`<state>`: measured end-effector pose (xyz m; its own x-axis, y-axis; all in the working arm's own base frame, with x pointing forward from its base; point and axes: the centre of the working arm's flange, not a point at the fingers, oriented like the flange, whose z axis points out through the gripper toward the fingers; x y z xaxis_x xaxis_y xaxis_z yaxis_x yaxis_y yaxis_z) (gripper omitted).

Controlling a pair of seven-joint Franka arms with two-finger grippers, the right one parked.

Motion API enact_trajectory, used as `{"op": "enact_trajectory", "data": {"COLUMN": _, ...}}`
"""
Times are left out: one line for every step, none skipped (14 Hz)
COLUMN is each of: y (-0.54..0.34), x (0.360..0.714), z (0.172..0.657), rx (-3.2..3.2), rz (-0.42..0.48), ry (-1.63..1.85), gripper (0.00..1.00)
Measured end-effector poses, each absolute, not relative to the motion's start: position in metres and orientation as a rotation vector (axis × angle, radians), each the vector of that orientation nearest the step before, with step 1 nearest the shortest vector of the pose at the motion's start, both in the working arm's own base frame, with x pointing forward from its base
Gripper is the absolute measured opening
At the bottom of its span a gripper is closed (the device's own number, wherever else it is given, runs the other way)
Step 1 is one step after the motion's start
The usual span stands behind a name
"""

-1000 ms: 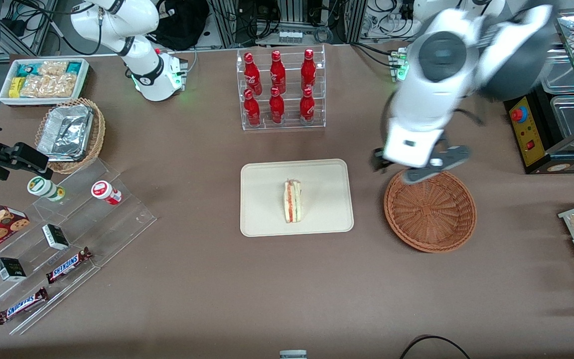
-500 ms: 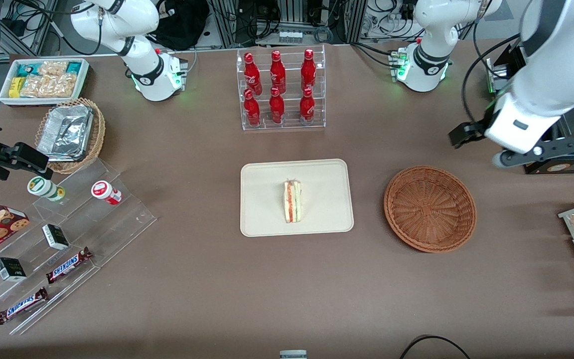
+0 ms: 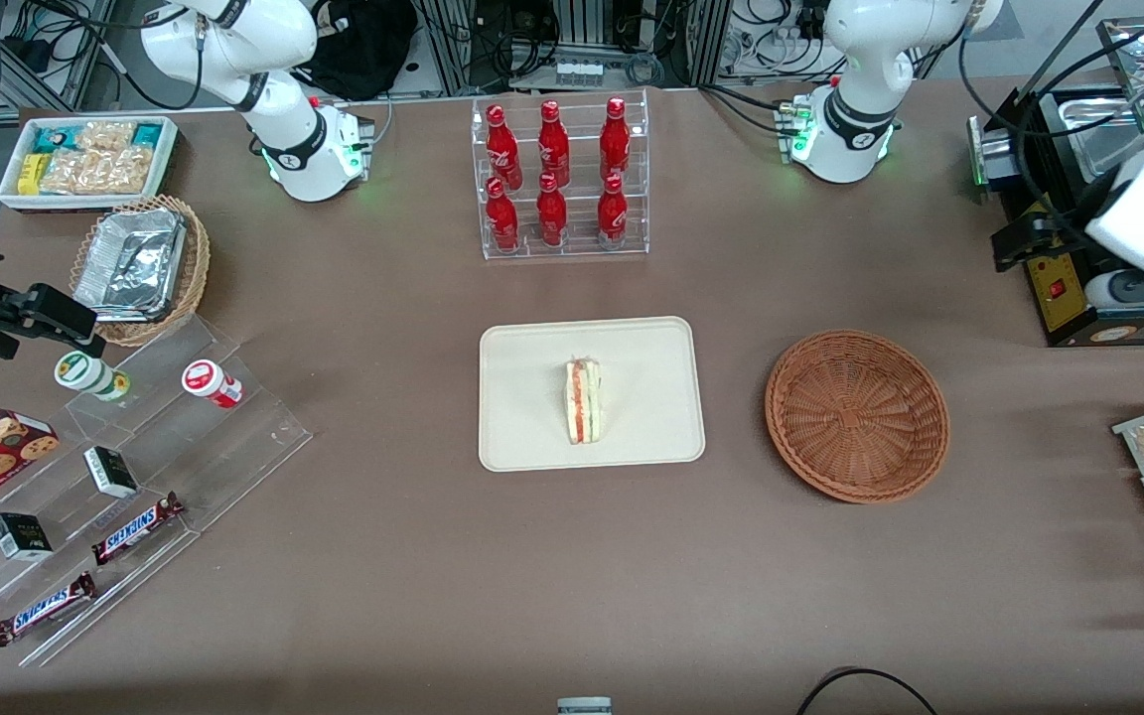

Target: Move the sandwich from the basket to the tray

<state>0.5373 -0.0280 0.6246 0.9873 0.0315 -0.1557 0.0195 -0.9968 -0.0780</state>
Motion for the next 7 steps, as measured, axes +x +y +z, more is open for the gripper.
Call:
{"op": "enact_trajectory", "data": {"y": -0.0245, "x": 0.5378, "z": 0.6244, "rx": -3.061, "rz": 0.242, "ry": -0.035, "gripper": 1.0}}
{"op": "enact_trajectory", "data": {"y": -0.0246, "x": 0.5385, "z": 0.624, "rx": -3.067, "rz": 0.24, "ry": -0.03, "gripper": 1.0}}
{"op": "enact_trajectory", "data": {"y": -0.0257, "x": 0.5393, "z": 0.6238, "rx": -3.072, "rz": 0.237, "ry": -0.027, "gripper": 1.0}}
{"op": "enact_trajectory", "data": {"y": -0.0267, "x": 0.5398, "z": 0.624, "rx": -3.074, "rz": 0.235, "ry": -0.023, "gripper": 1.0}}
{"op": "enact_trajectory", "data": {"y": -0.027, "x": 0.54, "z": 0.6242, "rx": -3.074, "rz": 0.233, "ry": -0.016, "gripper": 1.0}}
{"op": "enact_trajectory", "data": {"y": -0.027, "x": 0.5405, "z": 0.6243, "rx": -3.076, "rz": 0.229, "ry": -0.007, "gripper": 1.0}}
{"op": "enact_trajectory", "data": {"y": -0.0266, "x": 0.5417, "z": 0.6241, "rx": -3.077, "rz": 0.22, "ry": -0.001, "gripper": 1.0}}
